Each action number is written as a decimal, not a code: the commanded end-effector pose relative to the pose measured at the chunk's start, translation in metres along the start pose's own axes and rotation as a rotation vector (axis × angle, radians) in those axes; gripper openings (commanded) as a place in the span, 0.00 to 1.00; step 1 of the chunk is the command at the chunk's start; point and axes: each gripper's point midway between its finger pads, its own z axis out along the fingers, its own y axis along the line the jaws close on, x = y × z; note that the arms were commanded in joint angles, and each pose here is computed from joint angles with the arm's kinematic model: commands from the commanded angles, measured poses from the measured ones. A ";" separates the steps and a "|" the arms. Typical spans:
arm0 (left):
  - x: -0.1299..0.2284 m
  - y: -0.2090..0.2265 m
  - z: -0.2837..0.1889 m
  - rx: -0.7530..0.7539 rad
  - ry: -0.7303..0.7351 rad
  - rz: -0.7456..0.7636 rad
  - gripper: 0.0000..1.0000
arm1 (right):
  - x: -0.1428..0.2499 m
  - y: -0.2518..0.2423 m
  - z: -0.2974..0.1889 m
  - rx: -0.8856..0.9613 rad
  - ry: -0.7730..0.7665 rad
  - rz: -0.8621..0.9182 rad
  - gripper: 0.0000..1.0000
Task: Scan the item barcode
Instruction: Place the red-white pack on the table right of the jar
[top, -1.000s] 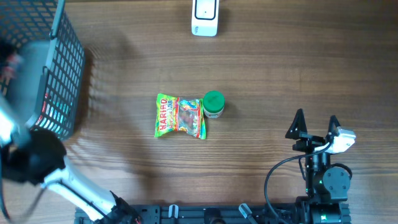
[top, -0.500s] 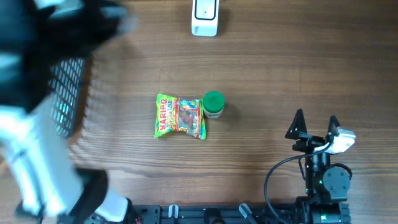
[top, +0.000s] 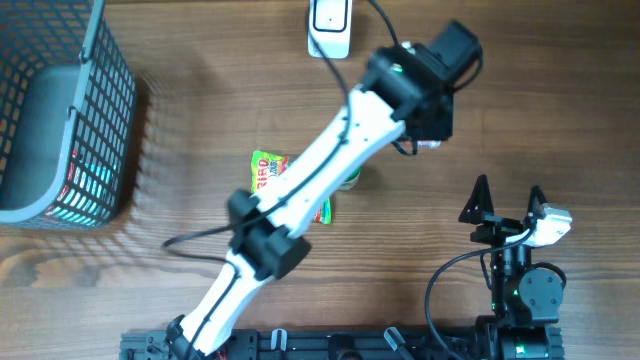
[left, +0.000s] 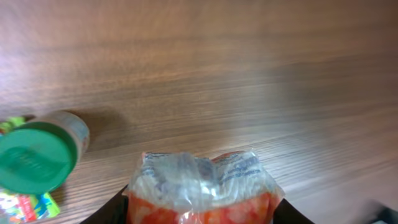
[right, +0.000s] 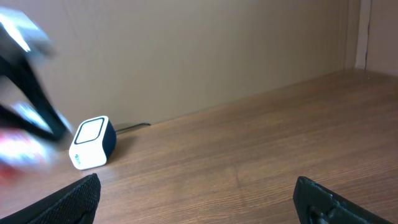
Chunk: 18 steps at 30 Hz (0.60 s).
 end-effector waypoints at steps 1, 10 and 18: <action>0.012 0.012 0.057 -0.105 0.063 -0.044 0.42 | 0.000 0.002 0.000 -0.012 0.002 -0.017 1.00; 0.028 0.044 0.125 -0.253 0.140 -0.070 0.42 | 0.000 0.002 0.000 -0.012 0.002 -0.017 1.00; 0.032 0.047 0.129 -0.263 0.152 -0.070 0.59 | 0.000 0.002 0.000 -0.012 0.002 -0.017 1.00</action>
